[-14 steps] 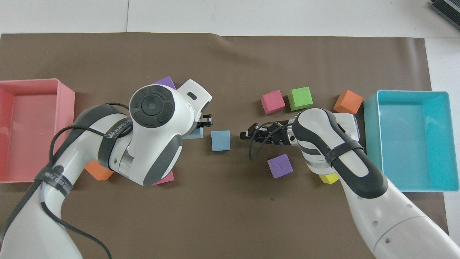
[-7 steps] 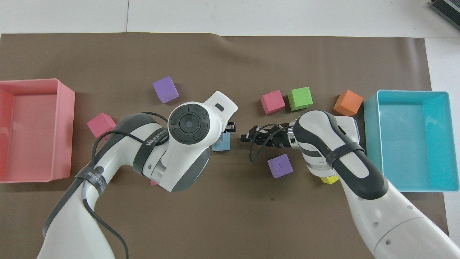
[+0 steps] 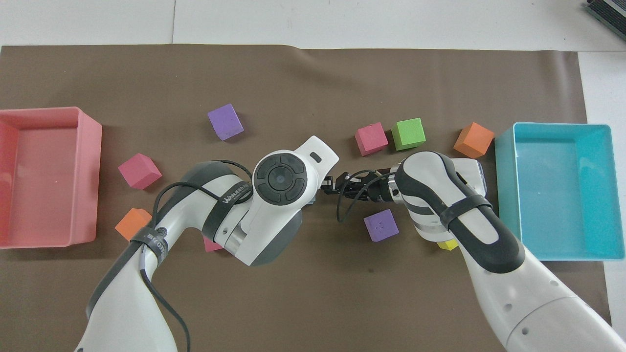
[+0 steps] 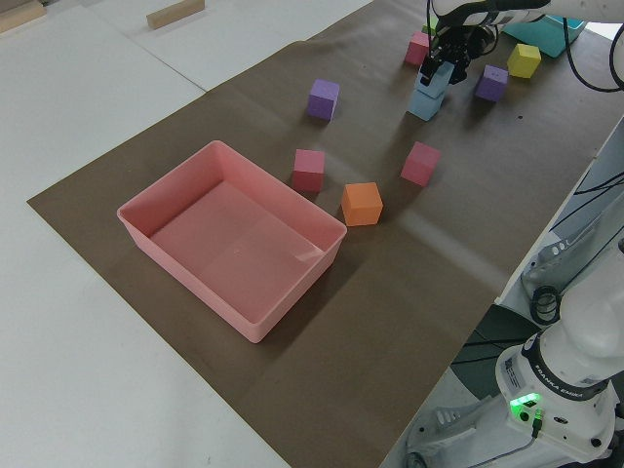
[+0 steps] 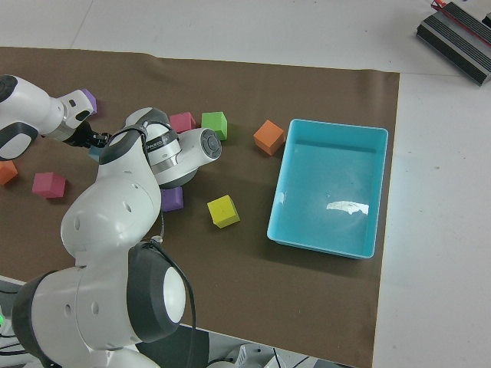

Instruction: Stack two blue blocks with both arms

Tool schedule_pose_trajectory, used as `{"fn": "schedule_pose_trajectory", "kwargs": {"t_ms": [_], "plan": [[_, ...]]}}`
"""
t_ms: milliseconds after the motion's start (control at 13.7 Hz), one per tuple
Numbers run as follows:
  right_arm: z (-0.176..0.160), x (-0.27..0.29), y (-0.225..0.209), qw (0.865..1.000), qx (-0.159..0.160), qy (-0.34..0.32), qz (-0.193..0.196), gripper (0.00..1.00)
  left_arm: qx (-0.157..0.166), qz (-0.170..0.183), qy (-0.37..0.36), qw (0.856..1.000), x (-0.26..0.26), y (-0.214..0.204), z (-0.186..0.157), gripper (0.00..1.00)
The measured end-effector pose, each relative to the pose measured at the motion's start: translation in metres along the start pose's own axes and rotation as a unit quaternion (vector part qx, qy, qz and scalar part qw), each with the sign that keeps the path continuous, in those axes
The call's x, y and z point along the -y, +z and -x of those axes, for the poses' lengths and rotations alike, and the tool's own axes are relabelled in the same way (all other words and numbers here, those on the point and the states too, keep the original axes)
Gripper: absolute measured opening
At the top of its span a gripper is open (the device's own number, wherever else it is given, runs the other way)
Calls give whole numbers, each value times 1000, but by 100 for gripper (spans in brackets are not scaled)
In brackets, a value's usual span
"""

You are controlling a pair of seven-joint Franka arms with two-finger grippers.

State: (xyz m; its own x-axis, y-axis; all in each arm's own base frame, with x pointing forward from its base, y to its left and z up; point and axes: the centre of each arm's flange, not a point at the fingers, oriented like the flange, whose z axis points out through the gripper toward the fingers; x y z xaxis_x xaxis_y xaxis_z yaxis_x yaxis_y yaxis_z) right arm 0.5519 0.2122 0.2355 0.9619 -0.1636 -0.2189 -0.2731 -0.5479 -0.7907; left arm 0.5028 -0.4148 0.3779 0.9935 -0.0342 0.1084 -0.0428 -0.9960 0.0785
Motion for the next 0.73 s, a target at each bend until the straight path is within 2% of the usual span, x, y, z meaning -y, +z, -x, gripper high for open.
{"fn": "schedule_pose_trajectory", "kwargs": {"t_ms": [146,584,657,730], "plan": [[0,0,0,1000,0,0,0,1,2,-2,-1,1000,1,2,1,57],[0,0,0,1000,-1,0,0,1,8,-7,0,1000,2,4,2,58],[0,0,-1,1000,-1,0,0,1,9,-8,0,1000,3,4,2,65],[0,0,-1,1000,-1,0,0,1,9,-8,0,1000,3,4,2,77]]}}
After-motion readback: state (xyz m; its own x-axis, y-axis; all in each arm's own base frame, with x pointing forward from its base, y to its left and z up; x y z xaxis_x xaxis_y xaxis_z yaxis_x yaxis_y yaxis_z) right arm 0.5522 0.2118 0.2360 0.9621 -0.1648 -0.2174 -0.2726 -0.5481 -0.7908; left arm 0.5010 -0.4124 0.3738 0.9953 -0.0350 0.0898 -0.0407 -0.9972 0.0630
